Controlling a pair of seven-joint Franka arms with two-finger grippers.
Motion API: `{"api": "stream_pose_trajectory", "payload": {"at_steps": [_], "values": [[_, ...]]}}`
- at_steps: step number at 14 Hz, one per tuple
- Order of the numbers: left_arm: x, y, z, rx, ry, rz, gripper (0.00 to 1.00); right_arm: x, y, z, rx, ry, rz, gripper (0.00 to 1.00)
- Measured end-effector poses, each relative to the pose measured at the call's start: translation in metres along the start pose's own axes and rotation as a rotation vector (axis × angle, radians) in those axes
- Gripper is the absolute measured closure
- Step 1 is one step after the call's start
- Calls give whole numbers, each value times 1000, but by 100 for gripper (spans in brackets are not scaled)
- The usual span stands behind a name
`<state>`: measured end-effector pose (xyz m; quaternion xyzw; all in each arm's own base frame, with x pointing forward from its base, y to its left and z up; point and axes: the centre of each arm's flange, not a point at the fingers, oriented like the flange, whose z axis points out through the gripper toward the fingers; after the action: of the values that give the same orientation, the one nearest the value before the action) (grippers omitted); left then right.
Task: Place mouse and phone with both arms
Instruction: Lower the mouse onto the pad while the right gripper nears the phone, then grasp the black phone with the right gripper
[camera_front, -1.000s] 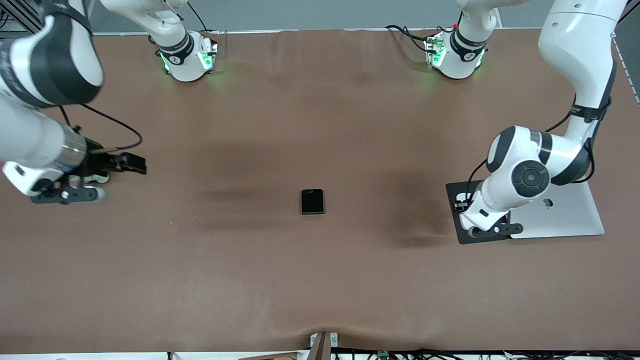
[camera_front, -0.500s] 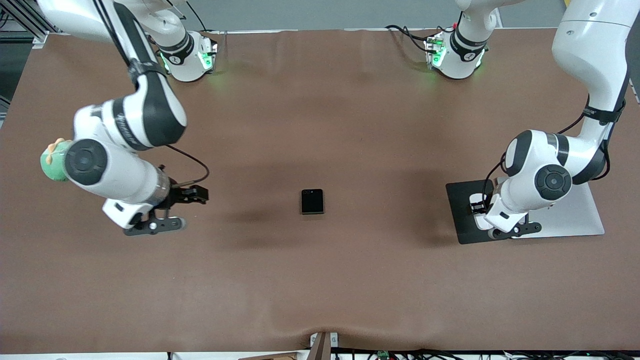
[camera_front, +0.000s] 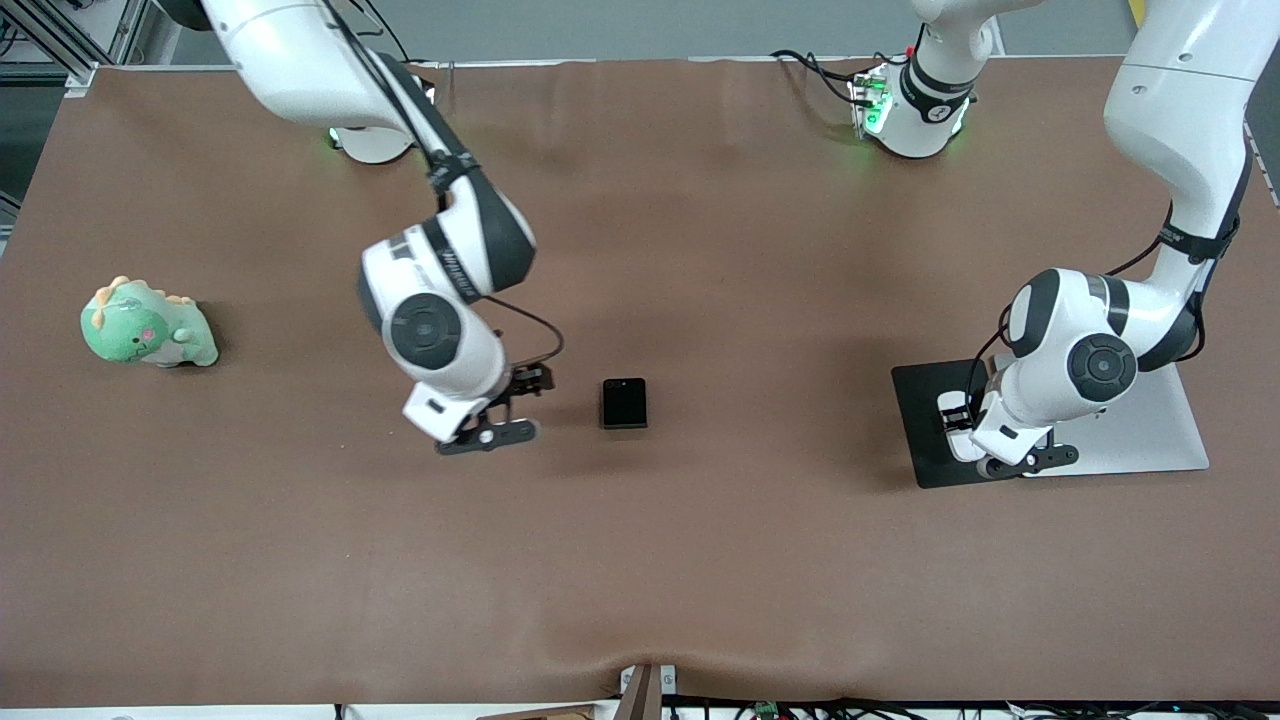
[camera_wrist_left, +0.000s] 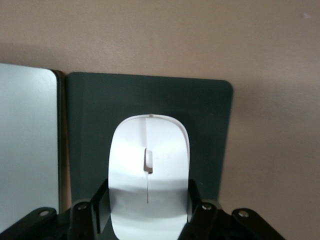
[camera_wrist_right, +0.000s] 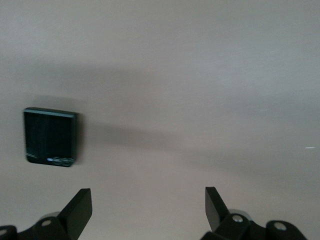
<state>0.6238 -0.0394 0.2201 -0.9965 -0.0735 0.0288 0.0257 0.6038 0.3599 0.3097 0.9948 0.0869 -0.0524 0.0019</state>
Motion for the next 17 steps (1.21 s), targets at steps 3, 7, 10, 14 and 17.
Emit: {"api": "stream_pose_trajectory", "payload": {"at_steps": [3,7,10,14,17], "values": [[1,-7,13,0,-1,1,38,-1,-50,33,22,75,-15,0],[0,-5,18,-1,-6,4,38,-8,-80,64,22,80,-28,0],[-1,-3,21,0,-11,10,38,-16,-107,76,40,118,-31,0],[-2,1,25,-1,-14,19,38,-16,-126,107,76,182,17,0],[-4,8,27,-3,-16,29,38,-10,-127,118,76,187,30,0]]}}
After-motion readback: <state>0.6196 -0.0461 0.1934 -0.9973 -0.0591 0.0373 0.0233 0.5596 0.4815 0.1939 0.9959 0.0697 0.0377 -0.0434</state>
